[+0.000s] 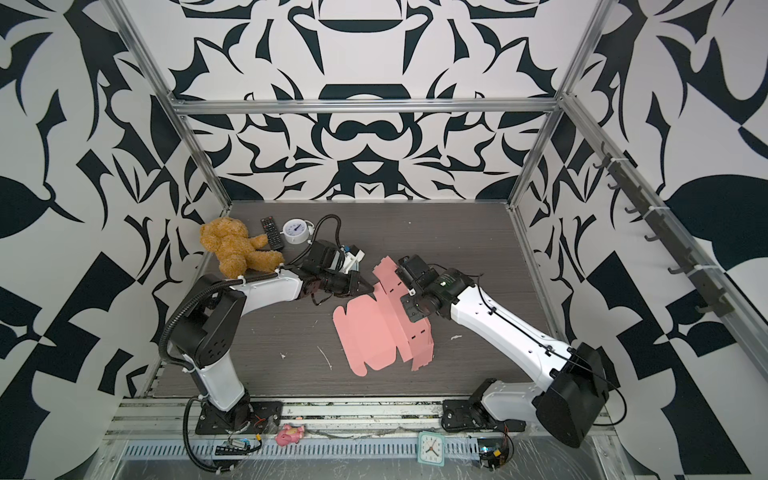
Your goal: Fold the paper box
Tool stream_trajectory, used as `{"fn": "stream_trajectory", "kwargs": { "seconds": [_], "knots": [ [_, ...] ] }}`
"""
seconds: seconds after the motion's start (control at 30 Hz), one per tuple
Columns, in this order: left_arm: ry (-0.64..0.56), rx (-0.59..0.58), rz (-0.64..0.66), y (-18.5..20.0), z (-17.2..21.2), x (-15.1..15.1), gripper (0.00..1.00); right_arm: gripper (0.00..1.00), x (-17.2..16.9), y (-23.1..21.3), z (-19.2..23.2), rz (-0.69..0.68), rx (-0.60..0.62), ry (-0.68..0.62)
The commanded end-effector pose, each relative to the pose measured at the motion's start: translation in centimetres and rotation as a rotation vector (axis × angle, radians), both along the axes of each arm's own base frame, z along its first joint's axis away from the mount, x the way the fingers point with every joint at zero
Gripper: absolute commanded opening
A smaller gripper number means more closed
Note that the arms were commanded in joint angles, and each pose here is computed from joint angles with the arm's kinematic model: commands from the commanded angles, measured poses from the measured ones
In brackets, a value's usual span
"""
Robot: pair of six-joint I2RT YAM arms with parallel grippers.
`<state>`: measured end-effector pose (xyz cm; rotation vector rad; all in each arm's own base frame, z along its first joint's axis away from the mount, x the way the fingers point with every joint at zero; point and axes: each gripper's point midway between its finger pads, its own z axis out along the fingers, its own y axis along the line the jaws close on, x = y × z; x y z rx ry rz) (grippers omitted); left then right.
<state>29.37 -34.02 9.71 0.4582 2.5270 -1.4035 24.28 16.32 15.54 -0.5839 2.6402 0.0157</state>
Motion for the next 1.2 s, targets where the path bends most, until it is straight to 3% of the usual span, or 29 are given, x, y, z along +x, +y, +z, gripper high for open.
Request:
{"fn": "stream_trajectory", "kwargs": {
  "seconds": [0.0, 0.27, 0.63, 1.17],
  "knots": [
    [0.011, -0.01, -0.025, -0.3, -0.1, -1.1, 0.01, 0.0, 1.6, 0.7, 2.0, 0.017, 0.013, -0.081],
    [-0.024, 0.006, 0.073, 2.3, 1.2, 0.8, 0.0, 0.0, 1.6, 0.9, 2.3, 0.108, -0.024, -0.093],
    [-0.093, 0.084, 0.169, 5.1, 0.7, 5.0, 0.0, 0.0, 1.1, 3.9, 3.9, 0.293, 0.027, -0.133],
    [-0.094, 0.078, 0.138, 5.8, 0.0, 2.4, 0.02, 0.0, 2.1, 5.3, 4.0, 0.344, 0.032, -0.166]
  ]
}}
